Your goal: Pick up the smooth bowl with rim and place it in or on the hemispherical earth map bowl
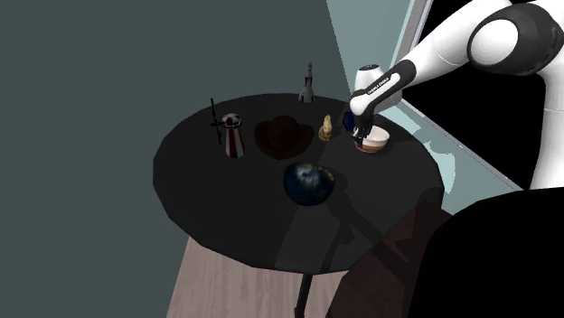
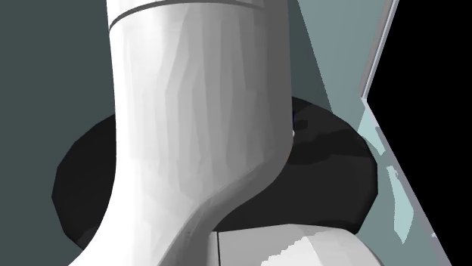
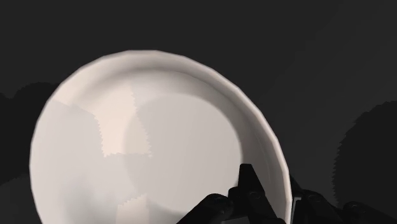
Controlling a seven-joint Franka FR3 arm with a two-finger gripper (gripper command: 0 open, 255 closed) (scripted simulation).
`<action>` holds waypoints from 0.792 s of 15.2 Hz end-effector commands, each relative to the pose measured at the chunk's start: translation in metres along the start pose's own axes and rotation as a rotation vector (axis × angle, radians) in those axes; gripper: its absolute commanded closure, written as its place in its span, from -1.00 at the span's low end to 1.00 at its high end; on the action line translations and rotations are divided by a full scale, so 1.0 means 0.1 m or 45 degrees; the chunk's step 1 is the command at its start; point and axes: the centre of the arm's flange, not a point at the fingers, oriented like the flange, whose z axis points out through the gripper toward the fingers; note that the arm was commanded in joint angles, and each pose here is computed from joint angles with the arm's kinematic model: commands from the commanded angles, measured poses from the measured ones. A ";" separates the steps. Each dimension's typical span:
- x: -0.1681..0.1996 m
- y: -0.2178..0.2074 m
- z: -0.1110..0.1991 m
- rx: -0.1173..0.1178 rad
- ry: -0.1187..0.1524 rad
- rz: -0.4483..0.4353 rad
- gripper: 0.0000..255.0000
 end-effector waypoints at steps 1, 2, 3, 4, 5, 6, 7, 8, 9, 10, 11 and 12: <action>-0.01 0.03 -0.11 0.000 0.000 0.000 1.00; -0.01 0.04 -0.16 0.000 0.000 0.000 1.00; -0.02 0.05 -0.21 0.000 0.000 0.000 1.00; -0.02 0.06 -0.26 0.000 0.000 0.000 1.00; -0.03 0.07 -0.32 0.000 0.000 0.000 1.00; -0.03 0.07 -0.37 0.000 0.000 0.000 1.00; -0.03 0.08 -0.42 0.000 0.000 0.000 1.00; -0.04 0.09 -0.47 0.000 0.000 0.000 1.00; -0.04 0.10 -0.52 0.000 0.000 0.000 1.00; -0.05 0.11 -0.57 0.000 0.000 0.000 1.00; -0.05 0.12 -0.63 0.000 0.000 0.000 1.00; -0.05 0.13 -0.68 0.000 0.000 0.000 1.00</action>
